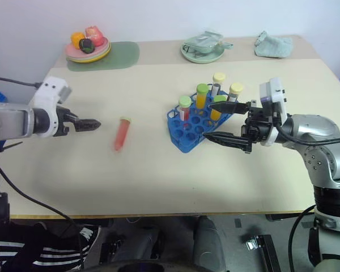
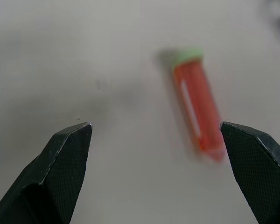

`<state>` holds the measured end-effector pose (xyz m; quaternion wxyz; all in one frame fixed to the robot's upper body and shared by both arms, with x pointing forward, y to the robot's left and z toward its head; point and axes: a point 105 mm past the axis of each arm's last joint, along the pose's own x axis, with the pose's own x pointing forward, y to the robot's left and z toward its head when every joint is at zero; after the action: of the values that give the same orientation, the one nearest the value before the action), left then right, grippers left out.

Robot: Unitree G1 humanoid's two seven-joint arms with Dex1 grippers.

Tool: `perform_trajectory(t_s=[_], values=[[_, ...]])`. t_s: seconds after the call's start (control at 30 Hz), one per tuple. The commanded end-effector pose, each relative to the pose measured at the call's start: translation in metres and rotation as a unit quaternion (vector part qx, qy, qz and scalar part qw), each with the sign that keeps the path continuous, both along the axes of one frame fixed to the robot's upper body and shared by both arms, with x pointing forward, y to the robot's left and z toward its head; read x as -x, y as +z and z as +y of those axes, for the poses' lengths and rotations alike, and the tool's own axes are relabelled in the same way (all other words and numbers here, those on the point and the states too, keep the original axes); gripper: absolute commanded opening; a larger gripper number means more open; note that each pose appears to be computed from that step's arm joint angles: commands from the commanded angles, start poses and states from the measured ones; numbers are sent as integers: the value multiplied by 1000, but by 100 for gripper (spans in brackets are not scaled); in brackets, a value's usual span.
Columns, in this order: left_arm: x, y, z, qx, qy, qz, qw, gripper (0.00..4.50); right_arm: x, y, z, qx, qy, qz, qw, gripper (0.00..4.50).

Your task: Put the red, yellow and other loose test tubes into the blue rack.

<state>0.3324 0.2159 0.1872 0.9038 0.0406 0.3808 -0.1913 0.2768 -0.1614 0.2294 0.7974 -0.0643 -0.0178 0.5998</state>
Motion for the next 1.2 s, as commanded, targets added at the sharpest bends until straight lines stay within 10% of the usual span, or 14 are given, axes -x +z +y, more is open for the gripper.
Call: perform_trajectory(t_s=[0.03,0.5,1.2], values=[[-7,9,-3,13,3,38,999,450,4,10,4,-1,12,-22,1000,442],[-41,6,-40,35,75,190,978,450,5,3,2,6,11,-11,1000,442],[-56,-33,-52,21,116,208,971,450,9,-4,1,18,4,-3,1000,442]])
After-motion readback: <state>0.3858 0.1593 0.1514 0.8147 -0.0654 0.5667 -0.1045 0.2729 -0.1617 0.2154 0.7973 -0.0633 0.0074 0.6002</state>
